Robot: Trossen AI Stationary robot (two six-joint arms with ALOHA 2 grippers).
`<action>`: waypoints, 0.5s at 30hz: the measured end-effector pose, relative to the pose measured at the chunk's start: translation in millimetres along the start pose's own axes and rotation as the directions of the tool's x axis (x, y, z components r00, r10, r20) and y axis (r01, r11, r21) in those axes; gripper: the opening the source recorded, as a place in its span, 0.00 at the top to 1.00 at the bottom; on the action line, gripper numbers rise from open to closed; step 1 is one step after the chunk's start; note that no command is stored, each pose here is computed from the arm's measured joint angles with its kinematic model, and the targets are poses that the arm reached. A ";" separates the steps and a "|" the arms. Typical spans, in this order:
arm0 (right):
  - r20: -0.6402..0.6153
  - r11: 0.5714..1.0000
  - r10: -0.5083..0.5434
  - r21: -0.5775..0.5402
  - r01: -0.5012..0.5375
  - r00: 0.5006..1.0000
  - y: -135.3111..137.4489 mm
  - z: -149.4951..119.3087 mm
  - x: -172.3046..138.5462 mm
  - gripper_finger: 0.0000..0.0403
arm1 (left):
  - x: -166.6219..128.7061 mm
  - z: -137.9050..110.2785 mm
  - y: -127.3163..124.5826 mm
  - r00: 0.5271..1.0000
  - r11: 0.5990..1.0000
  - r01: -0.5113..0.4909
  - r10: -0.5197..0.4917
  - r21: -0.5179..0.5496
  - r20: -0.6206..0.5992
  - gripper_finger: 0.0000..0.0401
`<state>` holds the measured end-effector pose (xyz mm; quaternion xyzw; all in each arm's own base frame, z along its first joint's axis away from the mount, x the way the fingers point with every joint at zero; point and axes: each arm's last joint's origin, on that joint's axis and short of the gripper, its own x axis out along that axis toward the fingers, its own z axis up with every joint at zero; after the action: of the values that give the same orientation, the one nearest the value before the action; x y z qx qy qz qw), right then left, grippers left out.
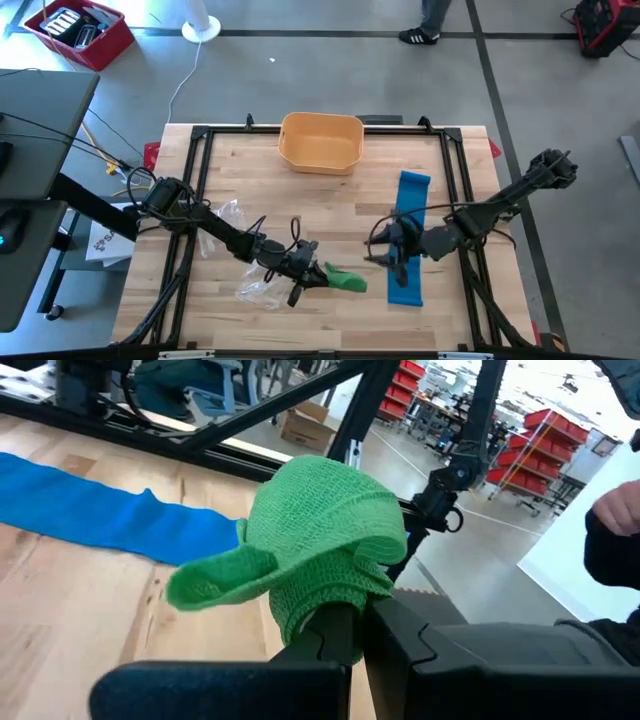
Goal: Roll bandage
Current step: Roll the green bandage
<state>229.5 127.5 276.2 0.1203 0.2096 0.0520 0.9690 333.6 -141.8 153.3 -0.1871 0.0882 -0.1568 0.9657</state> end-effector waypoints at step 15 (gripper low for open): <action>-0.085 0.987 0.161 0.007 -0.161 0.983 -4.6 -25.7 71.0 0.55 | 0.0 0.6 0.0 1.000 1.000 -0.005 0.005 -0.028 0.006 0.99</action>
<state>283.4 139.3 224.4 0.1347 0.2405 0.1354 0.9517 333.7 -141.6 153.8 -0.2006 0.0880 -0.1525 0.9637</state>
